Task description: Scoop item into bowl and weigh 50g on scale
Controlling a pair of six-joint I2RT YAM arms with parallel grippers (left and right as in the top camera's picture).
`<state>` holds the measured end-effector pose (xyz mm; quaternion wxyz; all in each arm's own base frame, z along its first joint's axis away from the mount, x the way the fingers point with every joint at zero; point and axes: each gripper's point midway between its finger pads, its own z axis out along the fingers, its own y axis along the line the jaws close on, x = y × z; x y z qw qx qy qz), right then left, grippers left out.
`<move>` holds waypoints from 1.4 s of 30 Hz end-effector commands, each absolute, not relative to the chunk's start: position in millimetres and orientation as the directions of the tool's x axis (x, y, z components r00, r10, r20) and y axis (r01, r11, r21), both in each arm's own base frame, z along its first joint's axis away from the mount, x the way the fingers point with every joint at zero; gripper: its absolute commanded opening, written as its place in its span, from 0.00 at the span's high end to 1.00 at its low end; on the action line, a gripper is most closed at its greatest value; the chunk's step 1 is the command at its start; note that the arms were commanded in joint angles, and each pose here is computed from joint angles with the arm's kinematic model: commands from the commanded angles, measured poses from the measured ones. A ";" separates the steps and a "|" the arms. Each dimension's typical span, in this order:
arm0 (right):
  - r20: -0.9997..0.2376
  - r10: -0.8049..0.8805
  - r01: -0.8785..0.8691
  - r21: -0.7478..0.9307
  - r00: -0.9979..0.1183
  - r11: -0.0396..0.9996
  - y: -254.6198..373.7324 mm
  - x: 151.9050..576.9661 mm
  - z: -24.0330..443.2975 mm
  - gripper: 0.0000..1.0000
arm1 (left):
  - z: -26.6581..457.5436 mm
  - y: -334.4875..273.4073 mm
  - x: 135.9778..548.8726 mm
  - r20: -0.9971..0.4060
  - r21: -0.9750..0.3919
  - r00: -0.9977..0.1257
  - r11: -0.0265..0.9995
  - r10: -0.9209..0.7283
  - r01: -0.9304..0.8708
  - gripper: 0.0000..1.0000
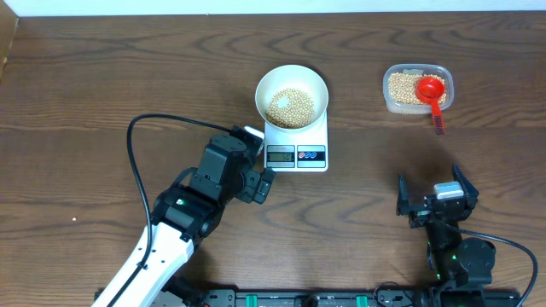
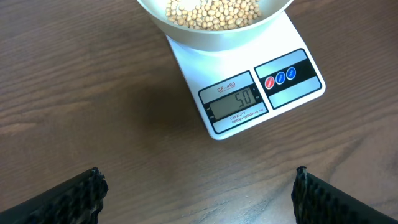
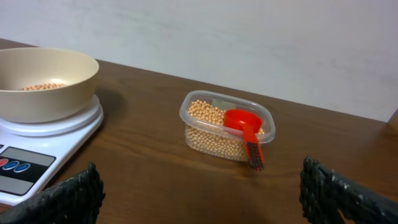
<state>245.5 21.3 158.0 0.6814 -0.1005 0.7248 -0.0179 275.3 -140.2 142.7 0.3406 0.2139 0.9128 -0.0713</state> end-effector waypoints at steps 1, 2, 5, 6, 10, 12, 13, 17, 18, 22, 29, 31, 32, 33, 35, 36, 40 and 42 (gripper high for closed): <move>-0.984 -0.170 -0.132 -0.162 -0.046 0.978 23.8 245.0 158.3 0.01 | 146.1 -139.4 278.5 -0.658 0.023 -0.671 0.900 0.342 0.436 0.03; -0.984 -0.170 -0.132 -0.162 -0.046 0.978 23.8 245.0 158.3 0.01 | 146.2 -139.4 278.5 -0.658 0.023 -0.671 0.900 0.342 0.436 0.03; -0.984 -0.170 -0.132 -0.162 -0.046 0.978 23.8 245.0 158.3 0.01 | 146.2 -139.4 278.5 -0.658 0.023 -0.671 0.900 0.342 0.436 0.03; -0.984 -0.170 -0.133 -0.162 -0.046 0.978 23.8 244.9 158.3 0.01 | 146.1 -139.4 278.5 -0.658 0.023 -0.671 0.900 0.342 0.436 0.03; -0.984 -0.170 -0.132 -0.162 -0.046 0.978 23.8 245.0 158.3 0.01 | 146.2 -139.4 278.5 -0.658 0.023 -0.671 0.900 0.342 0.436 0.03; -0.984 -0.170 -0.132 -0.162 -0.046 0.978 23.8 245.0 158.3 0.01 | 146.2 -139.4 278.5 -0.658 0.023 -0.671 0.900 0.342 0.436 0.03; -0.984 -0.170 -0.132 -0.162 -0.046 0.978 23.8 245.0 158.3 0.01 | 146.1 -139.4 278.5 -0.658 0.023 -0.671 0.900 0.342 0.436 0.03; -0.984 -0.170 -0.132 -0.162 -0.046 0.978 23.8 245.0 158.3 0.01 | 146.2 -139.5 278.6 -0.659 0.023 -0.671 0.900 0.342 0.436 0.03; -0.984 -0.170 -0.132 -0.162 -0.046 0.978 23.8 245.0 158.3 0.01 | 146.2 -139.5 278.6 -0.659 0.023 -0.671 0.900 0.342 0.436 0.03; -0.984 -0.170 -0.132 -0.162 -0.046 0.978 23.8 245.0 158.3 0.01 | 146.2 -139.5 278.6 -0.659 0.023 -0.671 0.900 0.342 0.436 0.03; -0.984 -0.170 -0.132 -0.162 -0.046 0.978 23.8 245.0 158.3 0.01 | 150.6 -139.2 278.3 -0.670 0.023 -0.661 0.900 0.337 0.436 0.03; -0.984 -0.170 -0.132 -0.162 -0.046 0.978 23.8 245.0 158.3 0.01 | 156.9 -138.2 280.4 -0.689 0.027 -0.646 0.903 0.327 0.429 0.03; -0.984 -0.170 -0.132 -0.162 -0.046 0.978 23.8 245.0 158.3 0.01 | 161.3 -137.0 282.1 -0.703 0.027 -0.637 0.906 0.318 0.423 0.03; -0.984 -0.170 -0.132 -0.162 -0.046 0.978 23.8 245.0 158.3 0.01 | 165.2 -135.1 283.9 -0.715 0.026 -0.629 0.909 0.307 0.415 0.03; -0.984 -0.170 -0.132 -0.162 -0.046 0.978 23.8 245.0 158.3 0.01 | 174.8 -128.1 288.9 -0.744 0.024 -0.609 0.921 0.277 0.389 0.03; -0.984 -0.170 -0.133 -0.162 -0.046 0.978 23.8 244.9 158.3 0.01 | 180.0 -122.7 291.9 -0.759 0.022 -0.598 0.929 0.257 0.371 0.03; -0.984 -0.170 -0.132 -0.162 -0.046 0.978 23.8 245.0 158.3 0.01 | 200.3 -94.0 302.5 -0.822 -0.014 -0.552 0.965 0.138 0.262 0.03; -0.984 -0.170 -0.133 -0.162 -0.046 0.978 23.8 244.9 158.3 0.01 | 210.3 -75.4 305.1 -0.851 -0.049 -0.523 0.981 0.057 0.187 0.03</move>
